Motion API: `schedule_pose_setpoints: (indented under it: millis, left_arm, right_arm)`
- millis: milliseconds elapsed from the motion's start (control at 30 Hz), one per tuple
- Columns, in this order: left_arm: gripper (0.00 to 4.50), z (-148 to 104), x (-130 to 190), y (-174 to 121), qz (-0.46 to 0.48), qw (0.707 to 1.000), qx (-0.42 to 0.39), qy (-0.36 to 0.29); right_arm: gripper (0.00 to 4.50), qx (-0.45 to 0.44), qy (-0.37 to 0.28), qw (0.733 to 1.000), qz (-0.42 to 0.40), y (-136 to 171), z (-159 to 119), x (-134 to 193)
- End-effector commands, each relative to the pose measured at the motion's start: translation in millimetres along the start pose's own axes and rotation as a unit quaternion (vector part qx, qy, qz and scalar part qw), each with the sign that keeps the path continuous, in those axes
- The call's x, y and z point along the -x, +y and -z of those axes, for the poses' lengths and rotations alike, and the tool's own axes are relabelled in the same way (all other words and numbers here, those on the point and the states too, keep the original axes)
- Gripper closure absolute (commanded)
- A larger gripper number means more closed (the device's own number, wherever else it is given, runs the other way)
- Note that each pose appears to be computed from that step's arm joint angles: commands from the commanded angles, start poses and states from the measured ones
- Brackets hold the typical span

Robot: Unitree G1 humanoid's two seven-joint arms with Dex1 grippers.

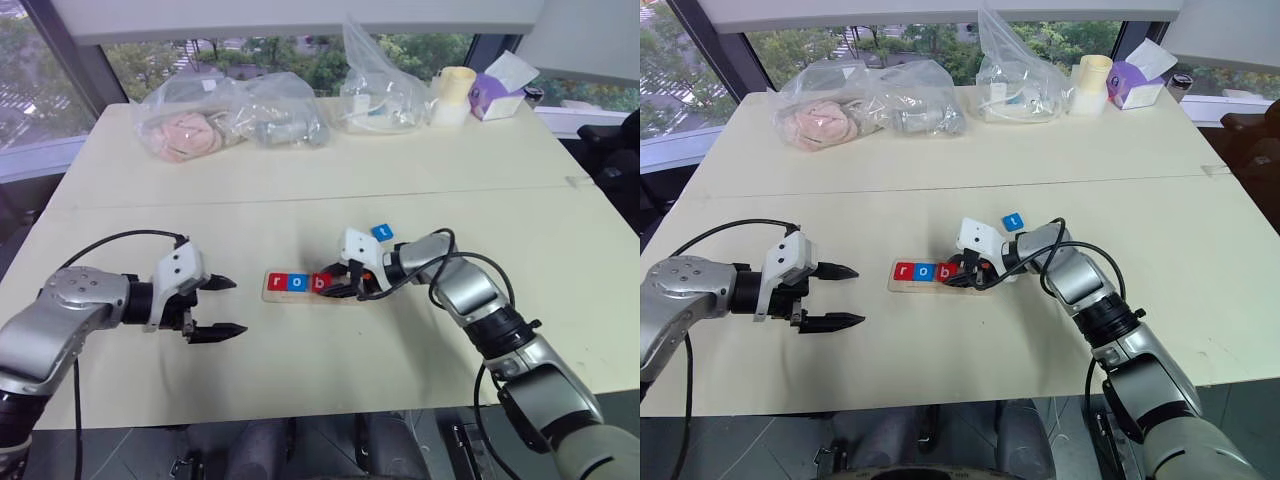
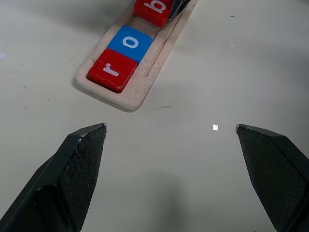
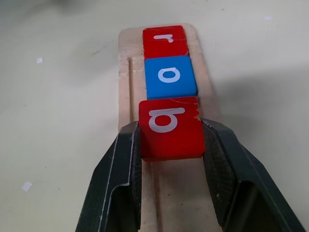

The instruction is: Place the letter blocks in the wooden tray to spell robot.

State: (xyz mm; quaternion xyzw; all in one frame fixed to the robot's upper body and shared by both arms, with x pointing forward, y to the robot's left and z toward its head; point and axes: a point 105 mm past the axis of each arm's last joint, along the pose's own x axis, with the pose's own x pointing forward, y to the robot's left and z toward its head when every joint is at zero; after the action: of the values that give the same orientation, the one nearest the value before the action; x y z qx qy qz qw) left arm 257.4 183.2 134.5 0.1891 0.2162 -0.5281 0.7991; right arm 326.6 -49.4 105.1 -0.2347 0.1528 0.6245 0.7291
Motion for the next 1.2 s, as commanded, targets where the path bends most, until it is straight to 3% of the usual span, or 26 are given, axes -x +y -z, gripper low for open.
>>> schedule_pose_setpoints:
  millis: [33,267,433,500,833,1033,1200]
  left_arm:
    - [0.00,-12,4,0,-0.010,1.000,-0.018,-0.017]
    - [0.00,-14,1,4,-0.017,0.999,-0.022,-0.020]
    - [0.00,-14,1,5,-0.020,0.999,-0.022,-0.021]
    - [0.00,-14,1,5,-0.020,0.999,-0.022,-0.022]
    - [0.00,-17,-2,6,-0.023,0.999,-0.023,-0.027]
    - [0.00,-52,2,11,-0.047,0.991,-0.014,-0.122]
    - [0.00,-67,-14,3,-0.027,0.987,-0.007,-0.156]
  right_arm:
    - [3.34,0.018,-0.016,1.000,-0.003,-3,-14,0]
    - [3.34,0.020,-0.015,1.000,0.004,-10,-13,-7]
    - [0.72,0.027,-0.020,0.999,0.011,-12,-16,-11]
    - [0.07,0.030,-0.025,0.999,0.017,-13,-18,-11]
    - [0.07,0.018,-0.066,0.996,0.052,-18,-34,10]
    - [0.07,-0.058,-0.110,0.966,0.227,-49,-31,67]
    - [0.07,-0.143,-0.070,0.934,0.321,-35,-4,88]
